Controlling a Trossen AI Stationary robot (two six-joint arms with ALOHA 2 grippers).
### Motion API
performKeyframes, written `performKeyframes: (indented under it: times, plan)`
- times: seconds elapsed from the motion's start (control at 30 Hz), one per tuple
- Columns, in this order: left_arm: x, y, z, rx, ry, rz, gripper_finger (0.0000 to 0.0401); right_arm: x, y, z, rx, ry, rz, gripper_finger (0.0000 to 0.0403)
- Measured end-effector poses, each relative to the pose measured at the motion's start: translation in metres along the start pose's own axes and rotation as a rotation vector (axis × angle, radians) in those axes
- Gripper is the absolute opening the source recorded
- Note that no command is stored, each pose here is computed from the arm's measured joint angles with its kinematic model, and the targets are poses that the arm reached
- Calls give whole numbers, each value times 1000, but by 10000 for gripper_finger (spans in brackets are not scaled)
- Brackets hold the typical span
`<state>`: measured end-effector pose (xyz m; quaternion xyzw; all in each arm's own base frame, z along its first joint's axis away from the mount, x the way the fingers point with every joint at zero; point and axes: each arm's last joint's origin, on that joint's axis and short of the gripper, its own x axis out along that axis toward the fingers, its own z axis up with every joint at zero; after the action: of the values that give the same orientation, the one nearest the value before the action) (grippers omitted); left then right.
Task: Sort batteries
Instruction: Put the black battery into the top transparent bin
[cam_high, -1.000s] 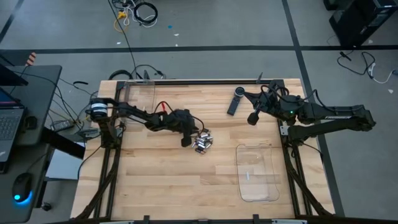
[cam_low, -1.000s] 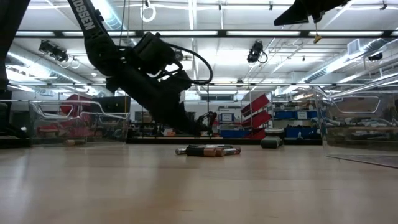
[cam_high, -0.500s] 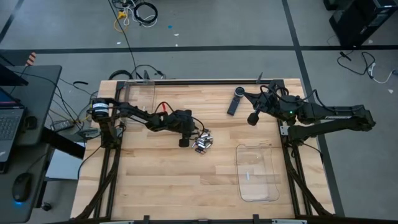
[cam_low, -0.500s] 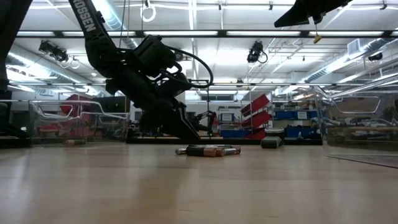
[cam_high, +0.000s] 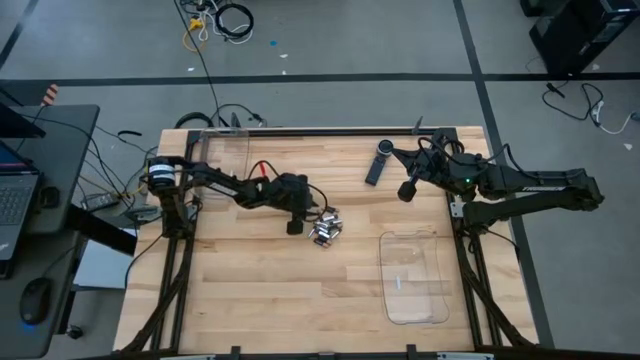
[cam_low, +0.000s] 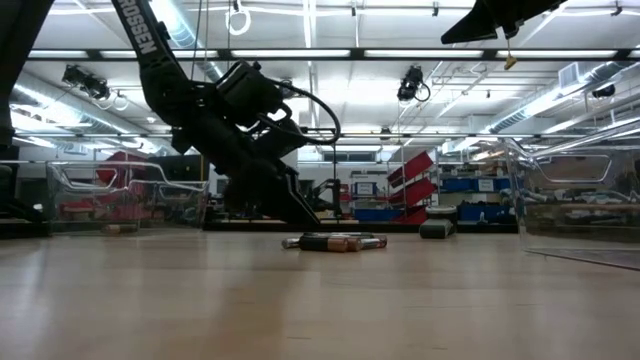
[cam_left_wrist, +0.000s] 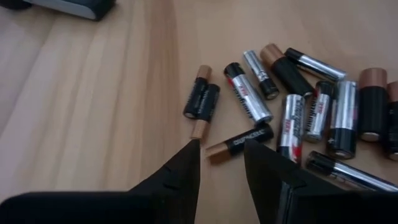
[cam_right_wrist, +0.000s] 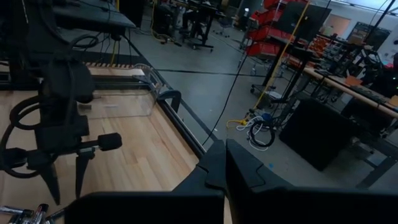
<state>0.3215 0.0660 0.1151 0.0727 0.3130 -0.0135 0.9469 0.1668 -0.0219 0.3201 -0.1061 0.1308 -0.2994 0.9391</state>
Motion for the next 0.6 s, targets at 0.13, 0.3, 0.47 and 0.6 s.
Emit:
performKeyframes:
  times: [0.13, 0.3, 0.47, 0.6]
  plan:
    - [0, 0, 0, 4, 0, 0, 124, 0, 0, 0, 1, 0, 0, 0]
    - [0, 0, 0, 8, 0, 0, 124, 0, 0, 0, 1, 0, 0, 0]
    - [0, -1, 0, -57, -1, -3, 124, 0, 0, 0, 13, -1, 0, 0]
    - [-11, -8, 14, -103, -45, -65, 124, -1, 2, 6, 67, -59, 74, 0]
